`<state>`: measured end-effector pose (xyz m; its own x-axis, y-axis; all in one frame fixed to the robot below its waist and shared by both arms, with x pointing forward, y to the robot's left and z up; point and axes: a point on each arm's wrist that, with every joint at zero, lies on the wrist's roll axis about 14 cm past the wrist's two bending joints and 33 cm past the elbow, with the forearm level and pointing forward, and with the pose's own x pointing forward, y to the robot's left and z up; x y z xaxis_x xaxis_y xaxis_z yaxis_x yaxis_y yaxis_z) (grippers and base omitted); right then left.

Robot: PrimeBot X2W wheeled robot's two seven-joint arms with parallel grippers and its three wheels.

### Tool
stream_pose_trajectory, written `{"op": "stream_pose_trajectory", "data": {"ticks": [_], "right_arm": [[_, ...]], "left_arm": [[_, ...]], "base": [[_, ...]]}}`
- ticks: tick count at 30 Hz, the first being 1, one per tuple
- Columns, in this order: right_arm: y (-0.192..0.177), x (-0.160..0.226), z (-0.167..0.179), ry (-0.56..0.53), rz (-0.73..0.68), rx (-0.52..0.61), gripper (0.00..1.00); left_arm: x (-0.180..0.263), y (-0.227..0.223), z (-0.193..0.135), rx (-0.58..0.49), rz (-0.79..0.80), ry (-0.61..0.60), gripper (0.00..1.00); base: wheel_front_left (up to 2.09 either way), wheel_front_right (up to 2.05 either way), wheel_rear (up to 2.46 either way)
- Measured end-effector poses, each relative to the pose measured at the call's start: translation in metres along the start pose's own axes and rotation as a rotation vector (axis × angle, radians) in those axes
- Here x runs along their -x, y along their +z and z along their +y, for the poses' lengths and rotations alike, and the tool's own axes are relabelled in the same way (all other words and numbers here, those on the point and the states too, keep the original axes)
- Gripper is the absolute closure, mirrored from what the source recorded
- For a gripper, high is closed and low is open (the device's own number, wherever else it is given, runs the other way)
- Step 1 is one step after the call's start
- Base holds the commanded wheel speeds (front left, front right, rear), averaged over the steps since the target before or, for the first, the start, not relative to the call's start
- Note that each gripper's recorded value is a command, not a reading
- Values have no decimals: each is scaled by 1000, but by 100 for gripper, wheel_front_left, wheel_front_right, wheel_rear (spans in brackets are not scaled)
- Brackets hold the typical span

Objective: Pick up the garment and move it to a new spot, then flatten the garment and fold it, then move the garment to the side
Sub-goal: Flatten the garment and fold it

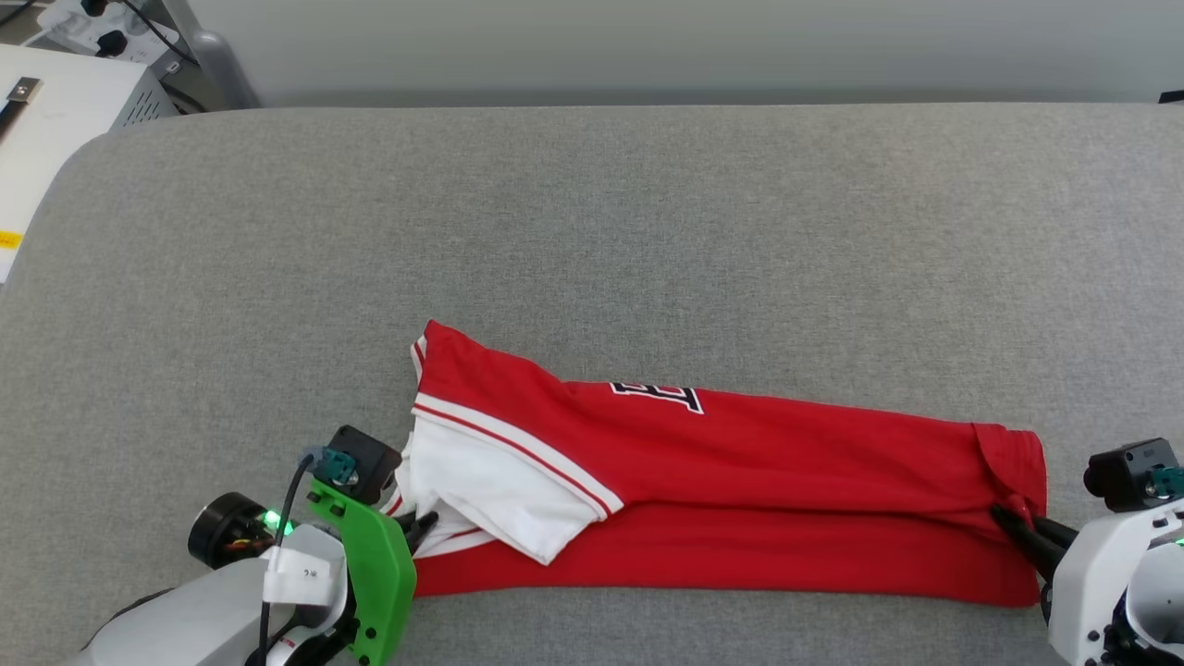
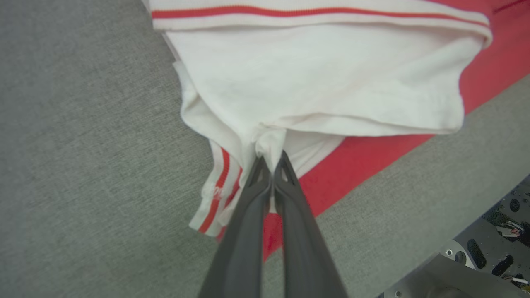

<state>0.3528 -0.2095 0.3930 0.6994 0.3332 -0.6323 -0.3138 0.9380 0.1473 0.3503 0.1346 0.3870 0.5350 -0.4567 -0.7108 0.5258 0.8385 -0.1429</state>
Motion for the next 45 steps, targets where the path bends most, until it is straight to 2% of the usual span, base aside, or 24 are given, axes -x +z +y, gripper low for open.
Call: {"op": "stream_pose_trajectory", "data": {"ticks": [9,13,15,21,27,34,45], "right_arm": [[60,26,-5,-10,-212,-98,0],[81,41,-22,-43,-259,-118,0],[84,44,-29,-46,-251,-164,0],[49,36,-43,-53,-56,-274,0],[19,19,-37,-27,75,-364,0],[-3,-4,-15,33,160,-424,0],[-2,-27,9,98,184,-442,0]], "left_arm": [[16,44,14,-34,-307,148,0],[29,62,20,-25,-435,222,0],[37,70,28,-41,-489,276,0],[49,84,39,-67,-581,384,0],[61,95,44,-62,-676,474,0],[70,84,46,-19,-727,568,0],[87,69,55,41,-776,689,0]], "base": [[0,0,0],[0,0,0],[0,0,0],[0,0,0],[0,0,0],[0,0,0],[0,0,0]]}}
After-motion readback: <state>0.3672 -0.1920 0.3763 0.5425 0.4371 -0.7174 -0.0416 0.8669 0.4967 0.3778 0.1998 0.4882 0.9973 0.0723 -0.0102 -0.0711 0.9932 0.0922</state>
